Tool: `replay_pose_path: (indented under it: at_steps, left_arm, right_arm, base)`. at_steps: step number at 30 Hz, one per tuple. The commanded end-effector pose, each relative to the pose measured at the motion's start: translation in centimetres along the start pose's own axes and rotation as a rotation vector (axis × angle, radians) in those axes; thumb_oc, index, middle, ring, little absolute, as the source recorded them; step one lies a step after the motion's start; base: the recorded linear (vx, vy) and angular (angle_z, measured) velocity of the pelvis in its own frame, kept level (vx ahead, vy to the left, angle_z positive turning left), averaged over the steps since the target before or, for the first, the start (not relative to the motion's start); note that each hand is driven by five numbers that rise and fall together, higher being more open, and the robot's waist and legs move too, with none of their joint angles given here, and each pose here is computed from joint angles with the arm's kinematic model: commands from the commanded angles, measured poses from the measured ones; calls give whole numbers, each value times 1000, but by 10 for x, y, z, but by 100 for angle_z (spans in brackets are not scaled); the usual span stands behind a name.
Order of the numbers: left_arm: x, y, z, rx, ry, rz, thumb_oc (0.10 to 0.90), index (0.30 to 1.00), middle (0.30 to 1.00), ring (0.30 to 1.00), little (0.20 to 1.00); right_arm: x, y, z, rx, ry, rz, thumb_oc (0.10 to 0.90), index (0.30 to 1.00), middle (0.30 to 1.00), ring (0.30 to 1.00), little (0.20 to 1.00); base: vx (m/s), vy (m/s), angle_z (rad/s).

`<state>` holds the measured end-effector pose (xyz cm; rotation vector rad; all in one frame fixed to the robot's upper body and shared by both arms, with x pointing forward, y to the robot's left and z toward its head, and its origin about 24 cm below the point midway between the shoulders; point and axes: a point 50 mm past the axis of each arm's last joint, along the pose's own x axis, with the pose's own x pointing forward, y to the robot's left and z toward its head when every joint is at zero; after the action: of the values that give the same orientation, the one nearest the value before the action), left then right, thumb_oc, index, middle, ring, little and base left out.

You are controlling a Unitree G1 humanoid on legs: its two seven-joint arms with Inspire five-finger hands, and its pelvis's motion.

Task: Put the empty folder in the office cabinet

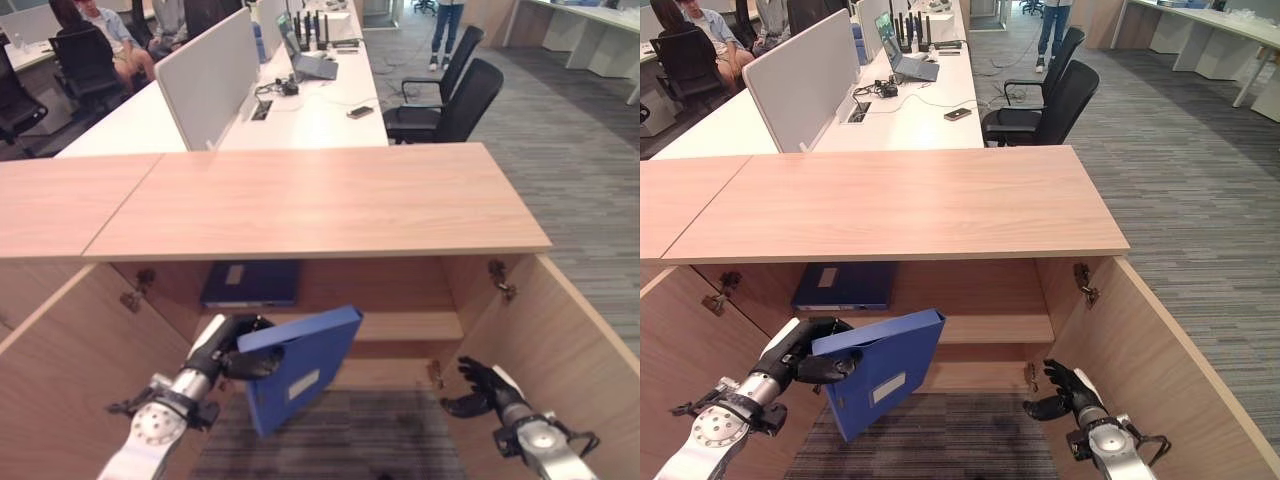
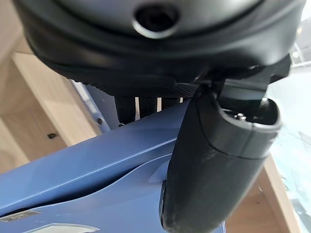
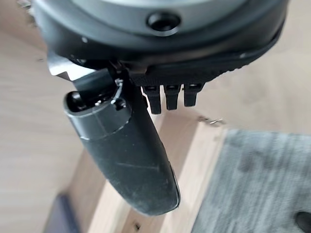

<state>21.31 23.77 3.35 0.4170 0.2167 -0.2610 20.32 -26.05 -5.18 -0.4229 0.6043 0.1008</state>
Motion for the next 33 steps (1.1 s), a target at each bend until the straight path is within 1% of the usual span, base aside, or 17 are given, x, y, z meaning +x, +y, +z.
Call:
replay_pose_path:
  at_steps: [1, 4, 8, 9, 12, 17, 25, 28, 29, 31, 32, 33]
  left_arm:
    - [25, 13, 75, -3, -374, -74, 400, 300, 300, 300, 300]
    - [33, 7, 85, -26, -402, -143, 400, 300, 300, 300, 300]
    - [38, 0, 92, -74, -428, -194, 400, 300, 300, 300, 300]
    - [41, -5, 96, -115, -442, -230, 400, 300, 300, 300, 300]
    - [45, -11, 102, -156, -466, -263, 400, 300, 300, 300, 300]
    - [48, -18, 111, -170, -497, -306, 400, 300, 300, 300, 300]
    - [49, -20, 124, -172, -540, -364, 400, 300, 300, 300, 300]
    - [52, -26, 132, -189, -566, -402, 400, 300, 300, 300, 300]
    - [54, -30, 138, -208, -586, -436, 400, 300, 300, 300, 300]
    - [55, -38, 145, -265, -609, -500, 400, 300, 300, 300, 300]
    - [55, -41, 147, -291, -617, -527, 400, 300, 300, 300, 300]
    - [55, -40, 147, -291, -617, -528, 400, 300, 300, 300, 300]
  right_arm:
    - [12, -13, 78, -97, -310, 27, 800, 900, 900, 900, 900]
    - [15, -11, 99, -115, -375, 54, 800, 900, 900, 900, 900]
    - [19, -7, 111, -120, -408, 70, 800, 900, 900, 900, 900]
    - [22, -5, 118, -104, -425, 79, 800, 900, 900, 900, 900]
    - [24, 1, 128, -68, -459, 101, 800, 900, 900, 900, 900]
    - [26, 4, 138, -55, -489, 109, 800, 900, 900, 900, 900]
    - [25, 0, 151, -4, -535, 130, 800, 900, 900, 900, 900]
    - [26, 7, 156, 19, -542, 191, 800, 900, 900, 900, 900]
    - [26, 14, 158, 35, -543, 247, 800, 900, 900, 900, 900]
    - [27, 21, 159, 47, -543, 299, 800, 900, 900, 900, 900]
    - [27, 25, 159, 60, -542, 317, 579, 568, 568, 568, 568]
    - [27, 25, 159, 60, -542, 317, 532, 498, 498, 498, 498]
  base:
    - [0, 0, 0]
    - [0, 0, 0]
    - [0, 0, 0]
    - [0, 0, 0]
    - [0, 0, 0]
    - [0, 0, 0]
    - [0, 0, 0]
    - [0, 0, 0]
    - [0, 0, 0]
    - [0, 0, 0]
    - [0, 0, 0]
    - [0, 0, 0]
